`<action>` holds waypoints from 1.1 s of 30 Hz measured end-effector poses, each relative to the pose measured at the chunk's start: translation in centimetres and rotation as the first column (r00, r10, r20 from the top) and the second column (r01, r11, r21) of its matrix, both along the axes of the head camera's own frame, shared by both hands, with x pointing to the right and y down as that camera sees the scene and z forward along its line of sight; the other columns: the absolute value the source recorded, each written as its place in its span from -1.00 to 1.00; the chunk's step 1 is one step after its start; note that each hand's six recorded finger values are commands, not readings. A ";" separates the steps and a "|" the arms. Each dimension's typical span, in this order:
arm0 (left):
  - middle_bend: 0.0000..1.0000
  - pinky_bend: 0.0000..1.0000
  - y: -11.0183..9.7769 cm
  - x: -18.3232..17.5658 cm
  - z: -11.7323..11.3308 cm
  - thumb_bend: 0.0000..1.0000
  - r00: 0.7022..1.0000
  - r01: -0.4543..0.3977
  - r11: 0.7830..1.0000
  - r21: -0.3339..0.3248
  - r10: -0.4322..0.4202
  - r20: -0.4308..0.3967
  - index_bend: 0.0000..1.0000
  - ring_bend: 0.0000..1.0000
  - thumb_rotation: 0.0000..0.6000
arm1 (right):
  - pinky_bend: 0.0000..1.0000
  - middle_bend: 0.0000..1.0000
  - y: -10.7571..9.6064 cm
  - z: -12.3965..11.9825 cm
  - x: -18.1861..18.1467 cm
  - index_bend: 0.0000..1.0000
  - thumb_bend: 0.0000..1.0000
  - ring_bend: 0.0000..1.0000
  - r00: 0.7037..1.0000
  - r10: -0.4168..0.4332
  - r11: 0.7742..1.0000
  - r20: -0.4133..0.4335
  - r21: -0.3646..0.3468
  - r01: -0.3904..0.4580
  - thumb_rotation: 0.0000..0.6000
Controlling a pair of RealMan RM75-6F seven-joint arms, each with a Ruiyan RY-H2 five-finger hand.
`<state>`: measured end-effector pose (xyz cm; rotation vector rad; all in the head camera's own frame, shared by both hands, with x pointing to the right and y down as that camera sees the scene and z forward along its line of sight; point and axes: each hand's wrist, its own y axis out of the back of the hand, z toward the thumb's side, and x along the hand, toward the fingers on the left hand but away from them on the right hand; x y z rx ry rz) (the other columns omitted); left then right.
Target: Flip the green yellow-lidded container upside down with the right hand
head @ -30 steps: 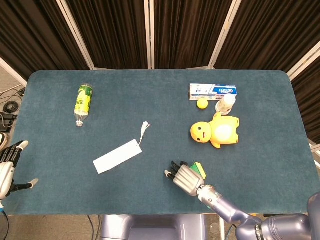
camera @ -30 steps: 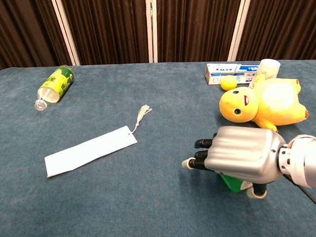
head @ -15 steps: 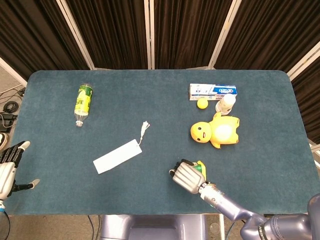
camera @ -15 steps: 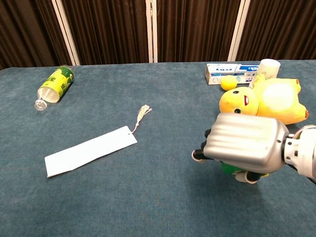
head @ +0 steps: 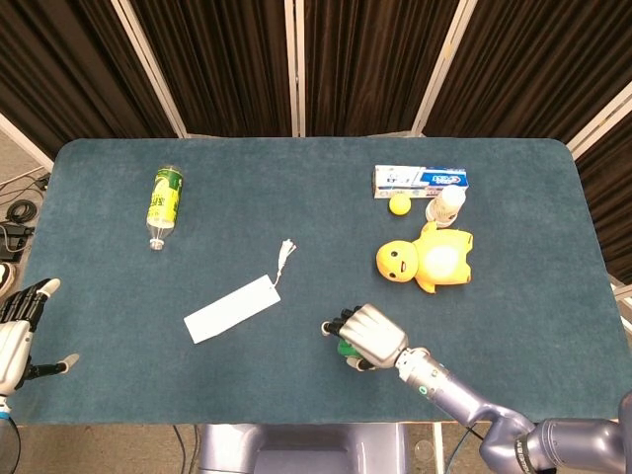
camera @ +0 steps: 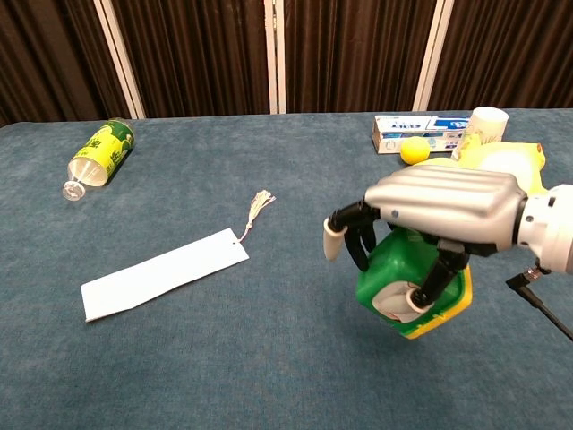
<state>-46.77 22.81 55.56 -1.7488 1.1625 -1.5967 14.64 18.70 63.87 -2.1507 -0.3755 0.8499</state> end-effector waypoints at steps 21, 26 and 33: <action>-1.00 -1.00 0.1 0.2 0.1 -1.00 1.000 -0.003 1.000 -0.010 0.003 -0.009 -1.00 -1.00 1.00 | -0.04 -0.05 -0.7 3.3 0.2 -0.22 -0.15 -0.15 0.982 0.099 0.991 0.160 -0.102 -0.083 1.00; -1.00 -1.00 0.1 0.3 0.2 -1.00 1.000 -0.005 1.000 -0.014 0.005 -0.010 -1.00 -1.00 1.00 | -0.61 -0.44 0.0 4.2 1.2 -0.44 -0.17 -0.60 0.990 0.083 0.988 0.112 -0.136 -0.067 1.00; -1.00 -1.00 0.1 0.3 0.2 -1.00 1.000 -0.006 1.000 -0.013 0.005 -0.008 -1.00 -1.00 1.00 | -0.78 -0.70 0.2 3.3 3.5 -0.56 -0.27 -0.82 0.995 0.069 0.982 0.069 -0.178 -0.056 1.00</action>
